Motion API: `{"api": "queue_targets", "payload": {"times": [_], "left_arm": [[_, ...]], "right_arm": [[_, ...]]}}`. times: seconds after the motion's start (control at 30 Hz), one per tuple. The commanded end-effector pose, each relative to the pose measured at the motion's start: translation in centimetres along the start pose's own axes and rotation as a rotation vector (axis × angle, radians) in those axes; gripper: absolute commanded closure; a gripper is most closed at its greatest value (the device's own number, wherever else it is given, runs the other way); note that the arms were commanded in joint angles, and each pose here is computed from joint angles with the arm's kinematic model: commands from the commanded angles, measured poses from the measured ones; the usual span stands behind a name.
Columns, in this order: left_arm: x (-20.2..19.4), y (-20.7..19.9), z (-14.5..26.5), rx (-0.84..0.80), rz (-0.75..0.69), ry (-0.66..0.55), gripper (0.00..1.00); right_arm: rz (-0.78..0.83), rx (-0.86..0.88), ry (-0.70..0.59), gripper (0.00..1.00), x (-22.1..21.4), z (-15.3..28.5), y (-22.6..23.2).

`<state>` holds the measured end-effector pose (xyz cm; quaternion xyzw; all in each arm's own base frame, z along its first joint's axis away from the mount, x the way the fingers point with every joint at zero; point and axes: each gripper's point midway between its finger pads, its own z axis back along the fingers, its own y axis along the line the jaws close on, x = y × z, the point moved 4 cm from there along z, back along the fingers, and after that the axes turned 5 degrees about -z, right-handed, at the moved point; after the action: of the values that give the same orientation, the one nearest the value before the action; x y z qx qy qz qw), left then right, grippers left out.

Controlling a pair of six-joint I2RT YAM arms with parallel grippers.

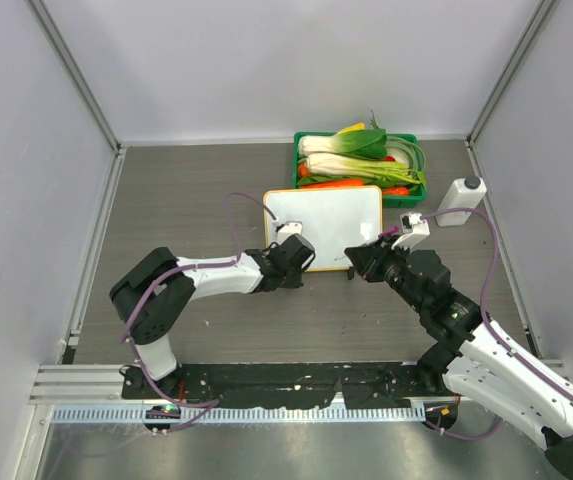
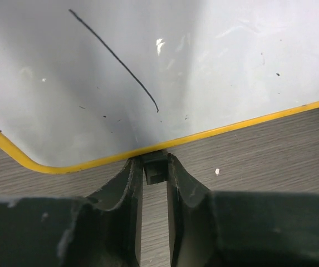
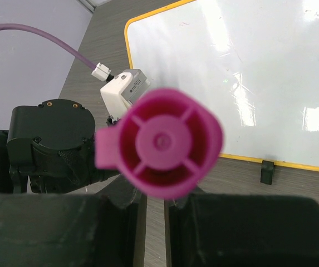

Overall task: Write a sentence on the whiteboard
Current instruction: Move the whiteboard stand to the center of the board.

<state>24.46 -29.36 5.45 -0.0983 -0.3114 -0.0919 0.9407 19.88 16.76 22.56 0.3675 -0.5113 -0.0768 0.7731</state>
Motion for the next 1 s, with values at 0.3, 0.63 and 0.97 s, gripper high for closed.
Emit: {"api": "queue_targets", "payload": {"times": [0.3, 0.63, 0.97], "left_arm": [[-3.7, 2.2, 2.1, 0.102, -0.009, 0.098, 1.00], [-6.7, 1.8, 5.6, 0.102, 0.028, 0.121, 1.00], [-10.5, -0.7, 8.3, 0.071, 0.067, 0.144, 1.00]], "right_arm": [[0.014, 0.031, -0.041, 0.99, 1.3, 0.2, 0.9], [-0.003, 0.041, -0.035, 0.98, 1.0, 0.5, 0.9], [-0.010, 0.046, -0.039, 0.99, 0.9, 0.8, 0.7]]}}
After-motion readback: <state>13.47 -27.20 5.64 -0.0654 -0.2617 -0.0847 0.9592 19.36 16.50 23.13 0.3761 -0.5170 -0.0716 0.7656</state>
